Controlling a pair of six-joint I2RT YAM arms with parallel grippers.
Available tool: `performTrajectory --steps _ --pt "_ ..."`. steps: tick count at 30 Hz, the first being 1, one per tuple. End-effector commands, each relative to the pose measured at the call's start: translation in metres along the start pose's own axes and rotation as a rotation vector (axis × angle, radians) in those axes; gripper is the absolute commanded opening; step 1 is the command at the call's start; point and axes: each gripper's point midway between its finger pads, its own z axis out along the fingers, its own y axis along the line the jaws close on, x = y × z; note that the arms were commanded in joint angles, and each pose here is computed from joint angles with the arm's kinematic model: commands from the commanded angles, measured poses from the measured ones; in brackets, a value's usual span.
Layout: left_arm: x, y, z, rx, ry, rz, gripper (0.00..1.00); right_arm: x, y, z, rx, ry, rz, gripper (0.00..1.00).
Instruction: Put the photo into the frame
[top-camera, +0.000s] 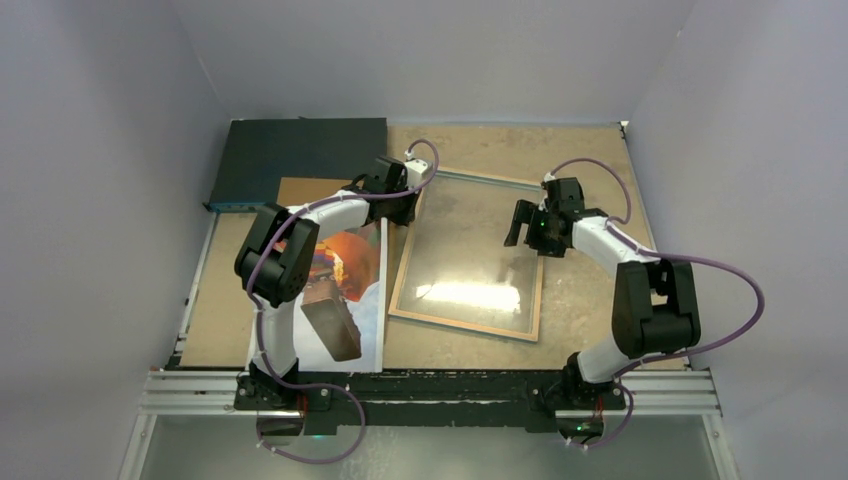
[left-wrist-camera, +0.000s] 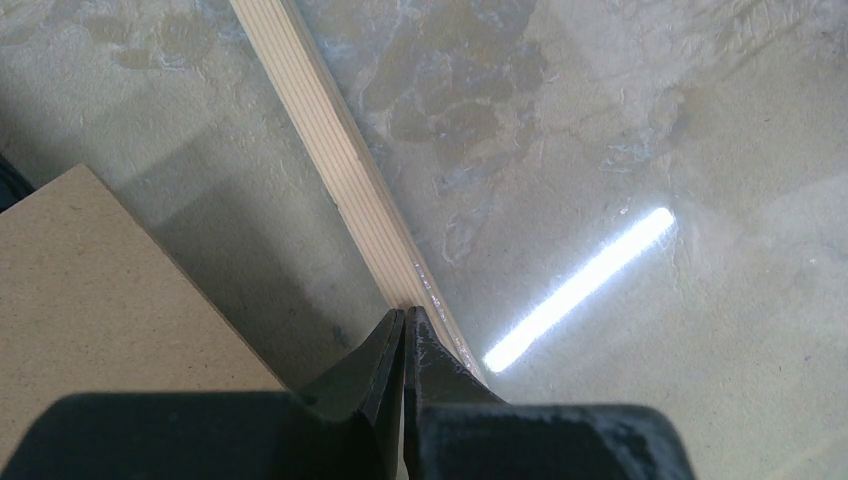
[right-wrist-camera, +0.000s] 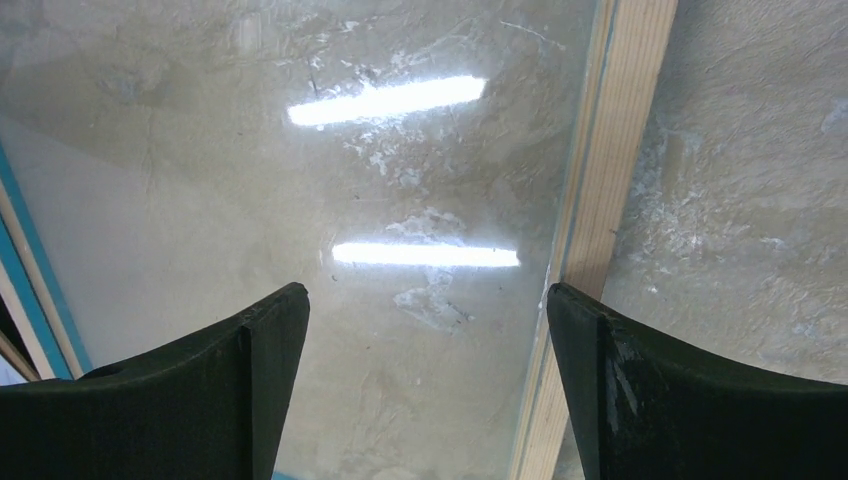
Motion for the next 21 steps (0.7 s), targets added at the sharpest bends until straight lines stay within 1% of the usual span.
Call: performTrajectory --steps 1,4,11,16,21 --pt "0.028 -0.013 -0.005 0.052 0.084 -0.041 0.00 -0.023 0.003 -0.007 0.020 -0.063 -0.032 0.91" --pt "0.028 -0.012 -0.005 0.051 0.086 -0.042 0.00 -0.026 -0.001 -0.007 0.048 -0.073 -0.035 0.92" --pt "0.028 -0.011 -0.006 0.050 0.086 -0.044 0.00 -0.034 0.002 -0.010 0.048 -0.086 -0.029 0.94" --pt "0.029 -0.011 -0.006 0.049 0.088 -0.043 0.00 -0.034 0.005 -0.007 0.028 -0.087 -0.020 0.92" --pt "0.027 -0.009 -0.006 0.044 0.085 -0.045 0.00 -0.026 0.005 0.003 0.015 -0.062 -0.009 0.88"
